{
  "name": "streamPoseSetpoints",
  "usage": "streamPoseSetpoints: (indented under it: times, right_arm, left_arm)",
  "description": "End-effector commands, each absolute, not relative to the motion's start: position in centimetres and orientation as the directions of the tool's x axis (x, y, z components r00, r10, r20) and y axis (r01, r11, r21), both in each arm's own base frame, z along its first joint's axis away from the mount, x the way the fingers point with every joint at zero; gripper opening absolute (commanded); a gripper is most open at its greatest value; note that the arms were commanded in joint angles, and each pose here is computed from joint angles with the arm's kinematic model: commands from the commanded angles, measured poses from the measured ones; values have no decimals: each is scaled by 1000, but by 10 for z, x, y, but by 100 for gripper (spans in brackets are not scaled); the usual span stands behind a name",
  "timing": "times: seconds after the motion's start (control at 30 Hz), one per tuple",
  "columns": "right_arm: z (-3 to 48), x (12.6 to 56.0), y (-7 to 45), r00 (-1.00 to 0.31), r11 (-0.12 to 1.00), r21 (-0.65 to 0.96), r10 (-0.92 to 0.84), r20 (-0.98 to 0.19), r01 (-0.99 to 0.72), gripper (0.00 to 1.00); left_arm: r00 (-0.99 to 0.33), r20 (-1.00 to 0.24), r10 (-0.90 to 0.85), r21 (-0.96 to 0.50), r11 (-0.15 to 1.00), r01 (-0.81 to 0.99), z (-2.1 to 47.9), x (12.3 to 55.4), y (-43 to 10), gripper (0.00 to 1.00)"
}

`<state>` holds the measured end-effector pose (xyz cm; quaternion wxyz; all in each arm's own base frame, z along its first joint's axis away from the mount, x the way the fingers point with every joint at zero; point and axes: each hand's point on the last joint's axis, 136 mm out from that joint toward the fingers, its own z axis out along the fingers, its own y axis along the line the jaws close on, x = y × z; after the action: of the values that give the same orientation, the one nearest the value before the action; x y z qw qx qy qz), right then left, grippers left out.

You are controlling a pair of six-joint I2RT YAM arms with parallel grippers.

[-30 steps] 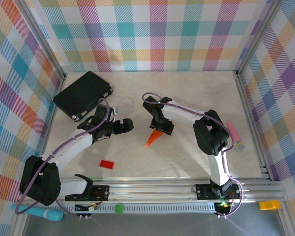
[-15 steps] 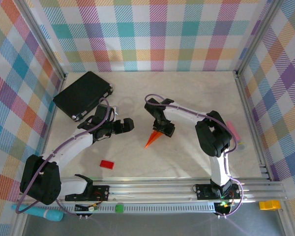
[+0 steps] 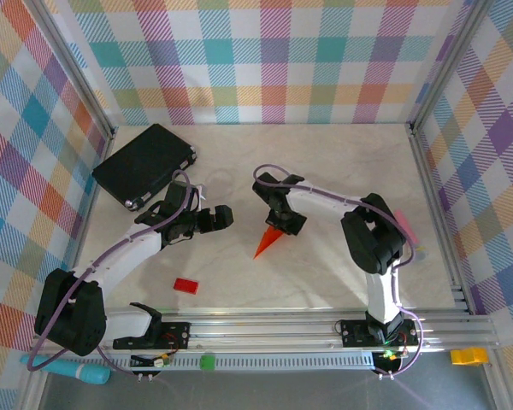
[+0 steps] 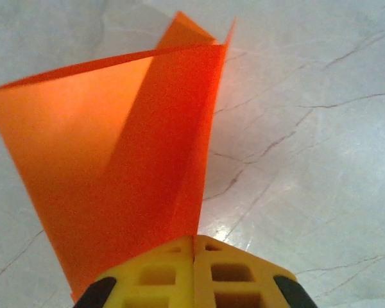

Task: Fold a paper plane with a square sheet of paper (pick it up from the middle)

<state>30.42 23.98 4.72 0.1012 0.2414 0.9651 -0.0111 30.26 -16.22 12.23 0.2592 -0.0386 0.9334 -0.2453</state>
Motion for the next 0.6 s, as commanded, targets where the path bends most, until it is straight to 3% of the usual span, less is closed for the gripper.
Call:
streamPoseSetpoints:
  times: [0.0, 0.3, 0.57]
  right_arm:
    - [78, 316, 241, -845, 892, 104, 450, -290, 440, 1]
    - [130, 336, 289, -908, 944, 296, 245, -340, 144, 1]
    - [157, 338, 355, -925, 823, 547, 76, -372, -152, 2]
  left_arm:
    - [-863, -463, -201, -488, 871, 59, 121, 301, -160, 100]
    - [-853, -462, -242, -506, 862, 29, 123, 303, -155, 100]
    - [-808, -468, -359, -566, 823, -38, 136, 312, -143, 100]
